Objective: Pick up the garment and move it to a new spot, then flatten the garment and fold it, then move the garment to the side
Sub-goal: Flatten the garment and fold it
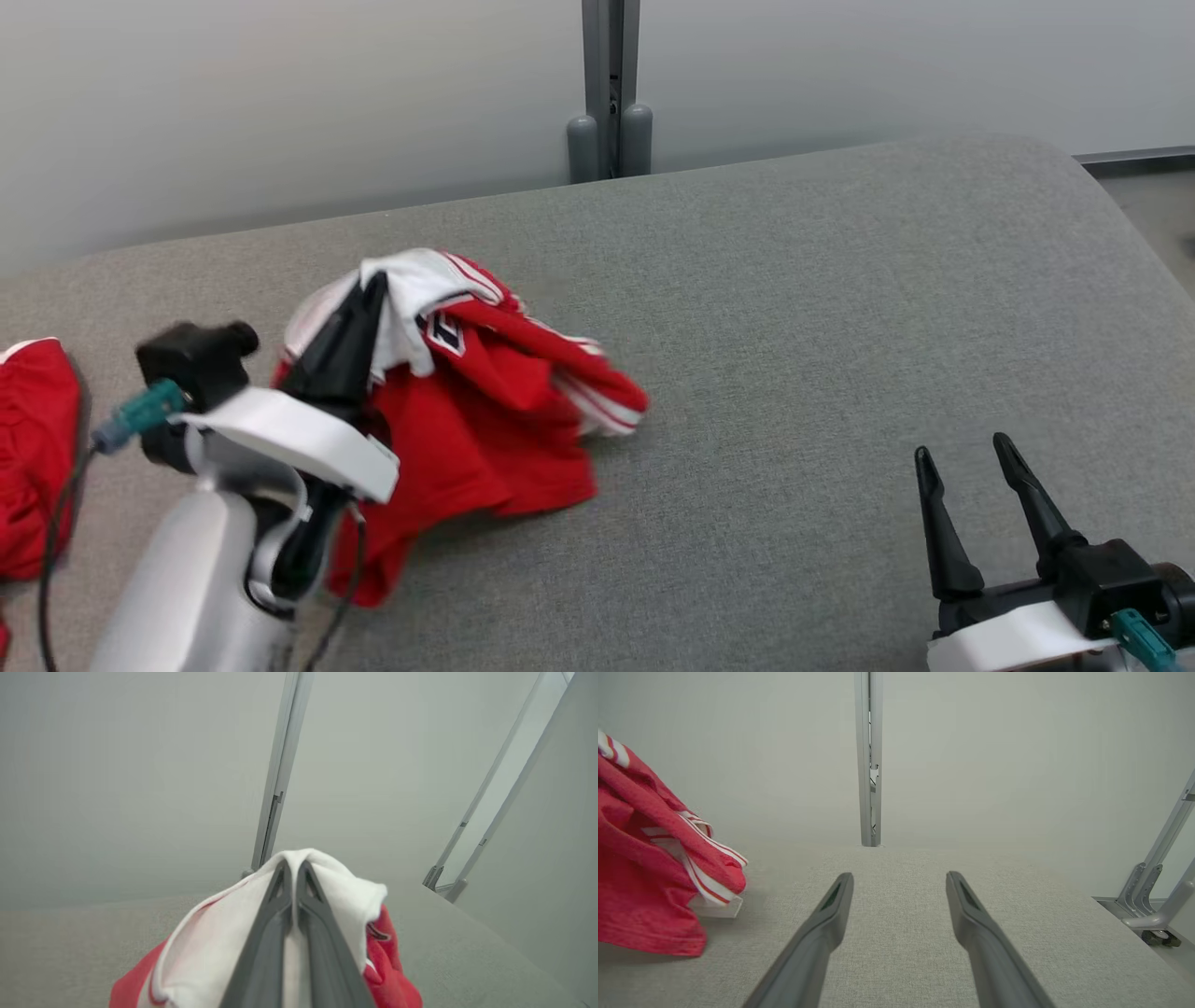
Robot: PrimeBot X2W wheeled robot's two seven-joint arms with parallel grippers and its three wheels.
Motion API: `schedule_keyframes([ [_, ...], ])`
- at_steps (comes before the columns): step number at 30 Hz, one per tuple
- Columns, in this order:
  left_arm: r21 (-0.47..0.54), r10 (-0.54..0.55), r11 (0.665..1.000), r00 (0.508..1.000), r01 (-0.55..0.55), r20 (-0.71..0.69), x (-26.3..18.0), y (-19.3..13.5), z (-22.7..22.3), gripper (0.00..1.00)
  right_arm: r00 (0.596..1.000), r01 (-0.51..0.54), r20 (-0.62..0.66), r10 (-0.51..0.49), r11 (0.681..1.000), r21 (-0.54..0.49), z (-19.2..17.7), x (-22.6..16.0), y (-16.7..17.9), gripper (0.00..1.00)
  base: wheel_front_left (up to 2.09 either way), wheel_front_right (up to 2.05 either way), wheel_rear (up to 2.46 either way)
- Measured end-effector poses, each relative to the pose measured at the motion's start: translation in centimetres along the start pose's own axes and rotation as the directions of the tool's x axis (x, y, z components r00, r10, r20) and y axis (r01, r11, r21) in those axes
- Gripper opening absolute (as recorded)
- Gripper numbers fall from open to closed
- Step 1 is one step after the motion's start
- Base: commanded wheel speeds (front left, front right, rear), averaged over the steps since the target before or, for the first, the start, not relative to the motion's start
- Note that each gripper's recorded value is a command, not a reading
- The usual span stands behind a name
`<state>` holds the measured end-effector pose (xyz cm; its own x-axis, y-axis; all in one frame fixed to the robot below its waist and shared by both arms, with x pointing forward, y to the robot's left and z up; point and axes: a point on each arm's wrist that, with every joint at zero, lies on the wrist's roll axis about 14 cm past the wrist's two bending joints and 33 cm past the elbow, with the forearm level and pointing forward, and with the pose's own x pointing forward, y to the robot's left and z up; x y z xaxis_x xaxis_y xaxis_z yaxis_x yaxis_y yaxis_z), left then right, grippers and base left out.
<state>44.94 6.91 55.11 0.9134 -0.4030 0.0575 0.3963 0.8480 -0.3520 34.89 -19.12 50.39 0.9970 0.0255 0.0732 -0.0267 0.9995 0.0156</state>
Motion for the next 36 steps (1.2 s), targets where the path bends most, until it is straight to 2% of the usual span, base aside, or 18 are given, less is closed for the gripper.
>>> schedule_keyframes([
  [3, 0.079, -0.023, 0.997, 0.996, 0.016, 0.084, 1.0, 0.0, 5.1, 0.0, 1.0, -0.024, 0.006, 0.024, 1.0, 0.008, 0.1, 0.2, 0.8, 1.0, 0.0, 0.0, 0.0],
  [6, 0.136, -0.089, 0.988, 0.985, 0.069, 0.145, 2.2, -2.1, 9.0, 0.0, 0.999, -0.035, 0.012, 0.035, 0.999, 0.012, 0.3, 0.2, 1.2, 1.0, 0.0, 0.0, 0.0],
  [9, 0.171, -0.162, 0.975, 0.978, 0.138, 0.134, 3.4, -5.0, 9.8, 0.0, 0.999, -0.041, 0.016, 0.04, 0.999, 0.011, 0.5, 0.3, 1.4, 1.0, 0.0, 0.0, 0.0],
  [14, 0.131, -0.254, 0.96, 0.967, 0.25, 0.022, 5.3, -9.8, 4.8, 0.0, 1.0, -0.026, 0.017, 0.026, 1.0, 0.01, 0.6, 0.2, 0.9, 1.0, 0.0, 0.0, 0.0],
  [18, 0.064, -0.263, 0.96, 0.955, 0.273, -0.134, 6.4, -10.8, -2.5, 0.0, 0.999, -0.019, 0.025, 0.019, 1.0, 0.012, 0.9, 1.1, 0.6, 1.0, 0.0, 0.0, 0.0],
  [21, 0.029, -0.292, 0.951, 0.922, 0.309, -0.256, 6.3, -11.7, -8.2, 0.0, 1.0, 0.001, 0.028, -0.002, 1.0, 0.015, 1.0, 1.5, -0.1, 1.0, 0.0, 0.0, 0.0],
  [26, -0.101, -0.46, 0.886, 0.83, 0.453, -0.314, 5.9, -17.2, -12.9, 0.0, 0.996, 0.084, 0.004, -0.084, 0.996, 0.01, 0.5, 1.2, -2.8, 1.0, 0.0, 0.0, 0.0],
  [32, -0.194, -0.604, 0.797, 0.743, 0.572, -0.29, 5.2, -22.4, -15.0, 0.0, 0.983, 0.177, -0.042, -0.177, 0.984, -0.001, -0.6, -0.3, -5.5, 1.0, 0.0, 0.0, 0.0],
  [34, -0.237, -0.63, 0.777, 0.726, 0.584, -0.276, 4.9, -23.5, -15.3, 0.72, 0.979, 0.198, -0.054, -0.198, 0.98, -0.004, -0.9, -0.7, -6.1, 1.0, 0.0, 0.0, 0.0],
  [35, -0.246, -0.638, 0.77, 0.718, 0.589, -0.278, 4.5, -23.9, -15.6, 0.98, 0.977, 0.205, -0.058, -0.205, 0.979, -0.005, -1.0, -0.9, -6.2, 1.0, 0.0, 0.0, 0.0],
  [36, -0.256, -0.649, 0.761, 0.707, 0.596, -0.283, 4.1, -24.2, -15.9, 1.0, 0.976, 0.211, -0.061, -0.211, 0.978, -0.002, -1.1, -1.0, -6.4, 1.0, 0.0, 0.0, 0.0],
])
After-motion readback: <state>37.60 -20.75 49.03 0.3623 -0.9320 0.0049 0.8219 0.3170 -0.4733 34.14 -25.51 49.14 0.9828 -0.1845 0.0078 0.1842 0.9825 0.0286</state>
